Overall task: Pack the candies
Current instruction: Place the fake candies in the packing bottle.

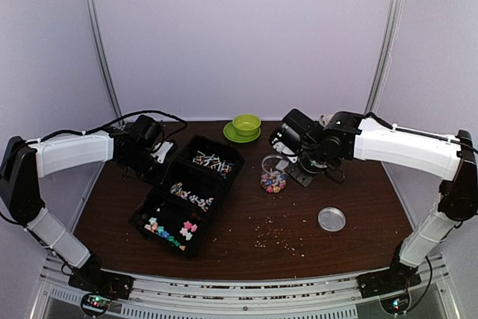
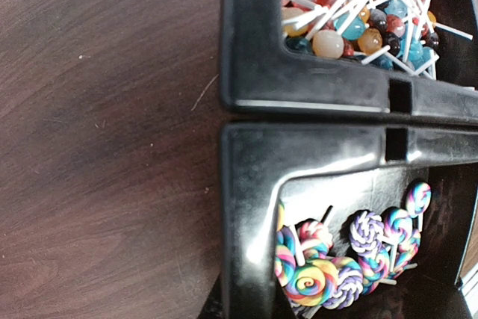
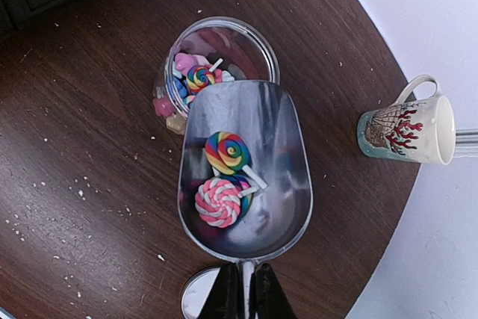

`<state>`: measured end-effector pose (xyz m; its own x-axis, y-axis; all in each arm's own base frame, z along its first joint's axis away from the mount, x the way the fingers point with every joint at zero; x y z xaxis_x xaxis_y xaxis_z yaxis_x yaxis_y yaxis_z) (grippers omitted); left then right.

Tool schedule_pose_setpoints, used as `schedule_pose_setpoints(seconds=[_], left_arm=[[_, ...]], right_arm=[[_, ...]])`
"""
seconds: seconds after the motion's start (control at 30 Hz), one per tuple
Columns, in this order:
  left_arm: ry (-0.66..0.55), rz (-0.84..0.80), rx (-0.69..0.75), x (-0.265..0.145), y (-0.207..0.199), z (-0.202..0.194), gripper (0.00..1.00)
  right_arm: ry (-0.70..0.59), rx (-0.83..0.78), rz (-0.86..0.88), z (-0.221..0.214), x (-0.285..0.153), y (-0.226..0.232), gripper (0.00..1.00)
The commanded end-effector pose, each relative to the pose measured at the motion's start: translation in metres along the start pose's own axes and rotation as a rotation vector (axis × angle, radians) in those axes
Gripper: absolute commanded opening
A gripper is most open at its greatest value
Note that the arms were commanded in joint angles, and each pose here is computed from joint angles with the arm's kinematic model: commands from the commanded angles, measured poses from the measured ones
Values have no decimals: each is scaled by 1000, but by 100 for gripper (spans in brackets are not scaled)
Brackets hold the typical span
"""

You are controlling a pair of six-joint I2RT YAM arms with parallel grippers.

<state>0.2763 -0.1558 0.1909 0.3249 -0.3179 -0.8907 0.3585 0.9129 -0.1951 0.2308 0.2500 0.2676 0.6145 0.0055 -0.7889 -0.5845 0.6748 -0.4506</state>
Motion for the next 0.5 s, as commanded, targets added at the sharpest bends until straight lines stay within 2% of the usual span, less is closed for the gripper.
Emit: schedule_pose_setpoints(seconds=[0.0,0.47], left_arm=[[-179,-80,2,-25,-11,35,0],[-185,-93,4,-28,-12,35,0]], right_arm=[[32,-19,-23,3,-5,-8,0],[110,-100,-38,20,-2,-9,0]])
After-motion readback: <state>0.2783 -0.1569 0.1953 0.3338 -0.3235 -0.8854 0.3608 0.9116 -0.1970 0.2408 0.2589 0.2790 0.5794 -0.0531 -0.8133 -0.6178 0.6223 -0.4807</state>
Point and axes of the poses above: each gripper's point midway between its finger pads, its own x axis out along the fingers, its own y axis along the line the jaws close on, z = x × y, the point moved 10 cm from there along -x, back along the fingers, and after that the axes turned 2 degrees about -x, right-handed, at the moved point
